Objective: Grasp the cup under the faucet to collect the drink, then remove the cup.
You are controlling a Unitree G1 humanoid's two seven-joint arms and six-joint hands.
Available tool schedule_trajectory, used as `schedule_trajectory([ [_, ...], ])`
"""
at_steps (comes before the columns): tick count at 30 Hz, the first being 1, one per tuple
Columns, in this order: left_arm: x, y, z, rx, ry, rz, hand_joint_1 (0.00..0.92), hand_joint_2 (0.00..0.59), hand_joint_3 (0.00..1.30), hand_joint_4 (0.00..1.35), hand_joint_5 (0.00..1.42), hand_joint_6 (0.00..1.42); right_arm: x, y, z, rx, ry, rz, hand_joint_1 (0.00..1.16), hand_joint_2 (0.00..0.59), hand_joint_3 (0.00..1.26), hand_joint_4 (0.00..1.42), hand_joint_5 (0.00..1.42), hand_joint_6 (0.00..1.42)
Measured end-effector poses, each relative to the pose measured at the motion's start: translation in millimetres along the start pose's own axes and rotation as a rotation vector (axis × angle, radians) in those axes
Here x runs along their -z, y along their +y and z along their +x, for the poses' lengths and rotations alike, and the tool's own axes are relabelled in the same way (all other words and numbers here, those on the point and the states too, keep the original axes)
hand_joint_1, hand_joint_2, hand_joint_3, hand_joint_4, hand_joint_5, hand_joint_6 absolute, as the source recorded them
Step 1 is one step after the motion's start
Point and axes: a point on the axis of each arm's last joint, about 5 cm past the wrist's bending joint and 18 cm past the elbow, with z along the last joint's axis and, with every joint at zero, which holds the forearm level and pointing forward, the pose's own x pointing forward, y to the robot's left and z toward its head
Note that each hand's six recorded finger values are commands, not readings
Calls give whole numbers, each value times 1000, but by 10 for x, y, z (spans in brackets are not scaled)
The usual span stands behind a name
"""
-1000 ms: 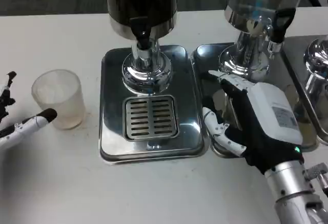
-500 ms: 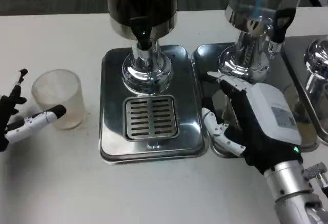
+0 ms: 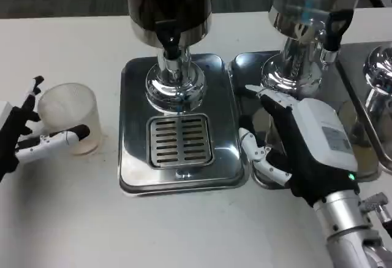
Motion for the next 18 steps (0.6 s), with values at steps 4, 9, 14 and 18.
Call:
schedule_trajectory([
  [4,-21,-15,17,-8,-10,16,239,15,0,84,318,494,-4,-2,8,1,-2,3,346,493,294,257,230,231],
  [9,-26,-66,19,-9,-5,17,261,32,7,117,365,568,-4,-3,9,2,0,16,346,493,294,257,231,231],
  [14,-53,-100,43,-17,-7,9,298,51,39,149,418,644,-2,-4,8,3,0,16,346,493,294,257,231,231],
  [18,-77,-140,55,-9,-18,-2,295,66,58,170,436,690,2,-8,9,4,2,17,346,493,294,257,231,231],
])
